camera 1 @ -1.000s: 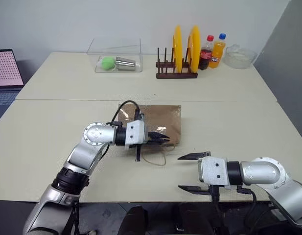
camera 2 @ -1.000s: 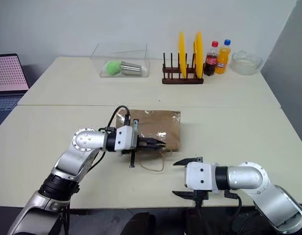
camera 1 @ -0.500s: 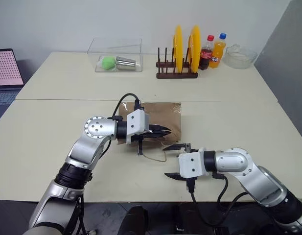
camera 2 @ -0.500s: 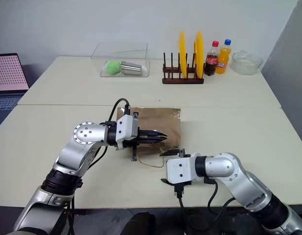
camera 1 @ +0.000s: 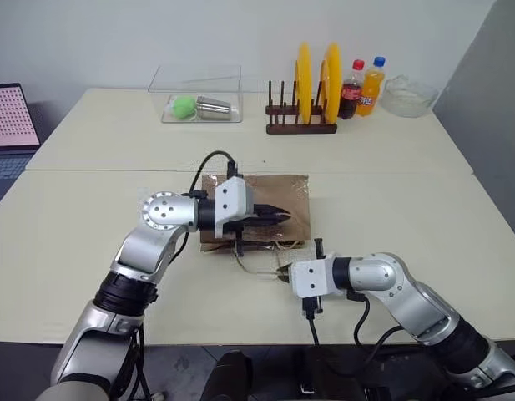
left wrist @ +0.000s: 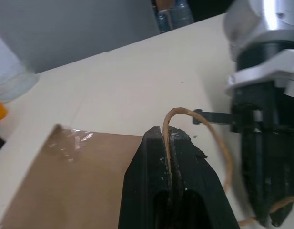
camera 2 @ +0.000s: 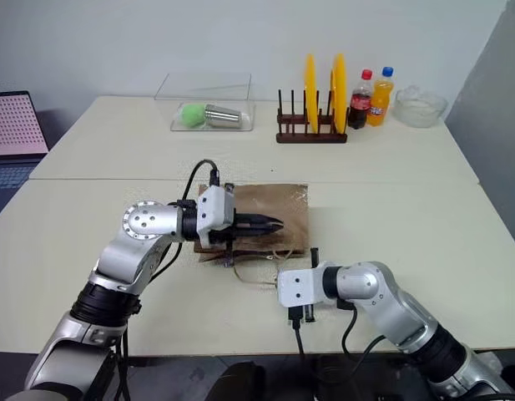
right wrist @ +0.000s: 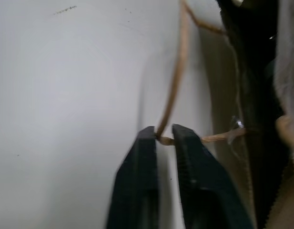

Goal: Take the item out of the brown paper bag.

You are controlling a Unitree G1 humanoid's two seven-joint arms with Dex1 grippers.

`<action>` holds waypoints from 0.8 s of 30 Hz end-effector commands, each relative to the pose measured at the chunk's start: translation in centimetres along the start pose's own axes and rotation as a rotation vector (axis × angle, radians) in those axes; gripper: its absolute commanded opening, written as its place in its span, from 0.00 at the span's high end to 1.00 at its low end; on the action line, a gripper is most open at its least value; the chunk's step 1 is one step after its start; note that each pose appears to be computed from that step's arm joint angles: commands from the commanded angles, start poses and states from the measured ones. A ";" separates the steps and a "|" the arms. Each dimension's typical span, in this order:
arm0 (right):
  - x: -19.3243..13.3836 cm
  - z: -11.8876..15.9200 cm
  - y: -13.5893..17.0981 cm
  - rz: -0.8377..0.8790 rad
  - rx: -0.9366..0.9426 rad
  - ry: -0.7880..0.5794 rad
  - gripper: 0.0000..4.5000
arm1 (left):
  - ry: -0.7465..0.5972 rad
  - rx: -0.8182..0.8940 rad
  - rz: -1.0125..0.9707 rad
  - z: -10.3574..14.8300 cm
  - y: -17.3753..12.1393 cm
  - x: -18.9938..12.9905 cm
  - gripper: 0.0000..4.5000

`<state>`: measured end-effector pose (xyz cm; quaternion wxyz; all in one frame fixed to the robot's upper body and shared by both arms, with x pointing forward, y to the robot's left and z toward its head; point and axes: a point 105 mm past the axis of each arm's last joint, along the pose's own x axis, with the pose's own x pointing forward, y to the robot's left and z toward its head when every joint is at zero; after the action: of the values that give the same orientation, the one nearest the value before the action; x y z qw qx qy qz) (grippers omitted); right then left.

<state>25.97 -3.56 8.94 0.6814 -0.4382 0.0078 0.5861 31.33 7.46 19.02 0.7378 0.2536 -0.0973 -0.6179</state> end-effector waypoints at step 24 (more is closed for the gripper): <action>-2.3 0.9 -1.8 -0.047 -0.018 -0.001 0.80 | -0.036 0.020 0.193 5.2 9.6 -2.1 1.00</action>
<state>26.45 -4.66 9.54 0.6862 -0.4456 0.0182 0.5747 37.54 9.31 27.43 0.8024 0.2227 -0.1204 -0.5404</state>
